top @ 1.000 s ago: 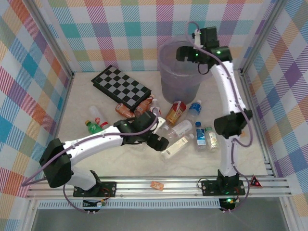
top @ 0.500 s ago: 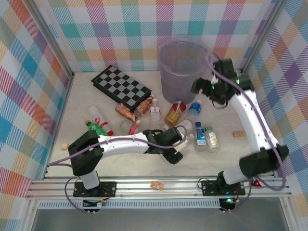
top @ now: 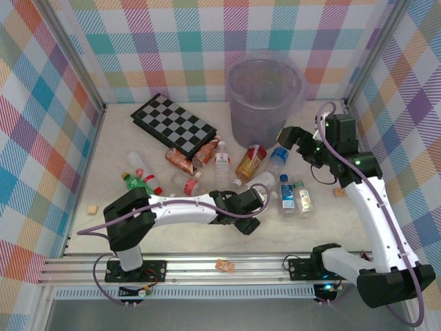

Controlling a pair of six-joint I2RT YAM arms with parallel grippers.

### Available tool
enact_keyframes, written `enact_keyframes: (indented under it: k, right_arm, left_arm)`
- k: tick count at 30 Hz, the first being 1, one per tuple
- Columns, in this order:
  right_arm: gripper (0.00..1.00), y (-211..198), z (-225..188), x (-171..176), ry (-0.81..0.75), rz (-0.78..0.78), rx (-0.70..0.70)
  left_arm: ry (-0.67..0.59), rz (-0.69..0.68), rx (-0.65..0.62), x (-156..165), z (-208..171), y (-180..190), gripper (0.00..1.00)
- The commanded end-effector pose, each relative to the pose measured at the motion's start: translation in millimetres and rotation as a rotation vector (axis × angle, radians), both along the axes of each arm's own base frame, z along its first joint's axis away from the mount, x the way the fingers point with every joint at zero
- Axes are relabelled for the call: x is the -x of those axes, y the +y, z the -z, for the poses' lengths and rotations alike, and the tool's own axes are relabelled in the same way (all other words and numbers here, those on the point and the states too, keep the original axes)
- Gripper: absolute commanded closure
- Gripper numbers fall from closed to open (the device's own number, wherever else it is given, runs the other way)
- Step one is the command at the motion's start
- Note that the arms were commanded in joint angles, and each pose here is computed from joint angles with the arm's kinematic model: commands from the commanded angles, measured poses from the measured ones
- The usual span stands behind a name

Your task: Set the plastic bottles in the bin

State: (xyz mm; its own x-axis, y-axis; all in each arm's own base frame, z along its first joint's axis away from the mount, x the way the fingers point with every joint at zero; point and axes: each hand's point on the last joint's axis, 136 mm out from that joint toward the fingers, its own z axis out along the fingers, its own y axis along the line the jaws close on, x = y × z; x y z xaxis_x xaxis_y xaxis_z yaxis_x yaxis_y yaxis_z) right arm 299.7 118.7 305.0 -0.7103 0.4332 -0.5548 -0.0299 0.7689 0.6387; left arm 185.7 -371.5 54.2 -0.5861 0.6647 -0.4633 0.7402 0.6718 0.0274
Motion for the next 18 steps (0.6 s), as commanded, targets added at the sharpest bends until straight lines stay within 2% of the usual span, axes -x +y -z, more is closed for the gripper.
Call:
enact_keyframes:
  k: [1,6,11,15,18]
  right_arm:
    - [0.0,14,-34,2,-0.184,-0.087,-0.072]
    - [0.01,17,-36,6,-0.21,-0.131,-0.053]
    - [0.0,20,-49,15,-0.262,-0.165,-0.056]
    - [0.01,15,-60,24,-0.275,-0.157,-0.027]
    - [0.0,19,-57,35,-0.225,-0.22,0.002]
  left_arm:
    - [-0.002,-0.009,-0.008,1,13,-3,0.25]
    - [0.004,-0.013,-0.023,3,23,-4,0.36]
    - [-0.004,-0.01,0.001,5,13,-5,0.5]
    - [-0.012,-0.007,0.008,6,1,-4,0.56]
    - [-0.025,-0.004,0.04,7,-17,-3,0.56]
